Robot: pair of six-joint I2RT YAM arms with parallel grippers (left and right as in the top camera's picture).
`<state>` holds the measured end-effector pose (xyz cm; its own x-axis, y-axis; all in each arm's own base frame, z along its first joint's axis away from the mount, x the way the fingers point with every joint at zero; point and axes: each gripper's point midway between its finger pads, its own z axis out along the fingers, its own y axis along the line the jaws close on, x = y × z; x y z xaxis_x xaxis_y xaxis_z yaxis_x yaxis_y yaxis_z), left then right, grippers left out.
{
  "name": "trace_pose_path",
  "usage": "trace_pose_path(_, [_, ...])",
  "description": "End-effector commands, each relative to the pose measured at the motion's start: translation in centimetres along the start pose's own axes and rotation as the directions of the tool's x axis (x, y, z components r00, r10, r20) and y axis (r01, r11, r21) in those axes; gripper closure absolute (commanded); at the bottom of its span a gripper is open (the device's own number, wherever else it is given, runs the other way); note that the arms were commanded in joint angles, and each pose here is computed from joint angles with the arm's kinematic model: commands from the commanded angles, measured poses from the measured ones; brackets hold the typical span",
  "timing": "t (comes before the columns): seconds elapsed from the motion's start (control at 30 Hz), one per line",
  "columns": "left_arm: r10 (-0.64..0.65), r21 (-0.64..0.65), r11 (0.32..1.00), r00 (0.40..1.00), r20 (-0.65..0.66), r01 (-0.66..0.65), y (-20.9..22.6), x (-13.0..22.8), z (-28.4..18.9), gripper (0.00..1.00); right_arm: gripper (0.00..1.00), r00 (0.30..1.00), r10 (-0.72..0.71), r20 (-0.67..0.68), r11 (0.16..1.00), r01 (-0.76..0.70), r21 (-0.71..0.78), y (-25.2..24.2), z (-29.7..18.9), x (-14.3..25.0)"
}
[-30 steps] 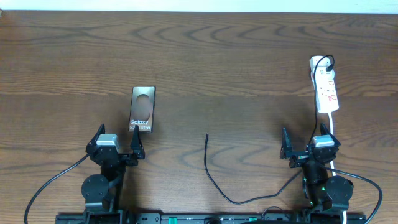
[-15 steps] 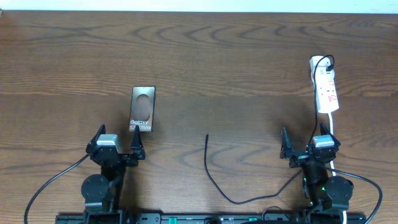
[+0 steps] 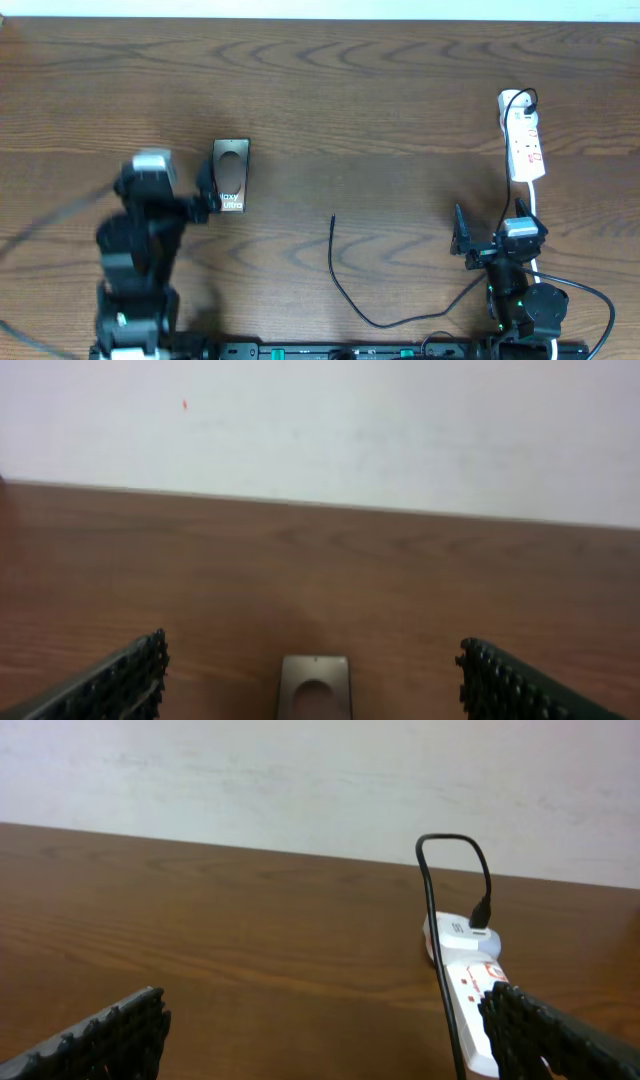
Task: Plug charger to phone and switch on socket
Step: 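Move the left gripper over the Galaxy phone and lower toward it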
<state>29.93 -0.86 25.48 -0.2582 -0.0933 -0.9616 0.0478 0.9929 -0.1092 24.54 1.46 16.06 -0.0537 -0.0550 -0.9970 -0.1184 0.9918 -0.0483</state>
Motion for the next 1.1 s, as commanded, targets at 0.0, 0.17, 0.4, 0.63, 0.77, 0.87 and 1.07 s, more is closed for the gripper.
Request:
trace_pose_path(0.0, [0.015, 0.012, 1.000, 0.998, -0.053, -0.014, -0.4, -3.4, 2.0, 0.09, 0.01, 1.000, -0.009, 0.000, 1.000, 0.009, -0.002, 0.1, 0.0, 0.0])
trace_pose_path(0.17, [0.031, 0.007, 1.000, 0.977, -0.212, -0.030, -0.3, -6.4, 5.7, 0.10, 0.01, 1.000, -0.009, 0.000, 1.000, 0.009, -0.002, 0.1, 0.0, 0.0])
trace_pose_path(0.4, [0.066, 0.017, 0.998, 0.914, -0.399, -0.064, -0.2, -7.9, 8.4, 0.09, 0.01, 1.000, -0.009, 0.000, 1.000, 0.009, -0.002, 0.1, 0.0, 0.0])
trace_pose_path(0.63, [0.038, 0.076, 0.997, 0.814, -0.580, 0.007, -1.3, -4.1, 7.8, 0.09, 0.01, 1.000, -0.009, 0.000, 1.000, 0.009, -0.002, 0.1, 0.0, 0.0])
trace_pose_path(0.77, [0.027, 0.115, 0.992, 0.769, -0.639, 0.060, -2.3, -2.5, 7.1, 0.09, 0.01, 1.000, -0.009, 0.000, 1.000, 0.009, -0.002, 0.1, 0.0, 0.0])
trace_pose_path(0.87, [0.026, 0.112, 0.992, 0.760, -0.650, 0.063, -2.2, -2.3, 6.9, 0.26, 0.01, 1.000, -0.009, 0.000, 1.000, 0.009, -0.002, 0.1, 0.0, 0.0])
trace_pose_path(1.07, [0.026, 0.113, 0.992, 0.762, -0.647, 0.062, -2.2, -2.3, 6.9, 0.02, 0.01, 1.000, -0.009, 0.000, 1.000, 0.009, -0.002, 0.1, 0.0, 0.0])
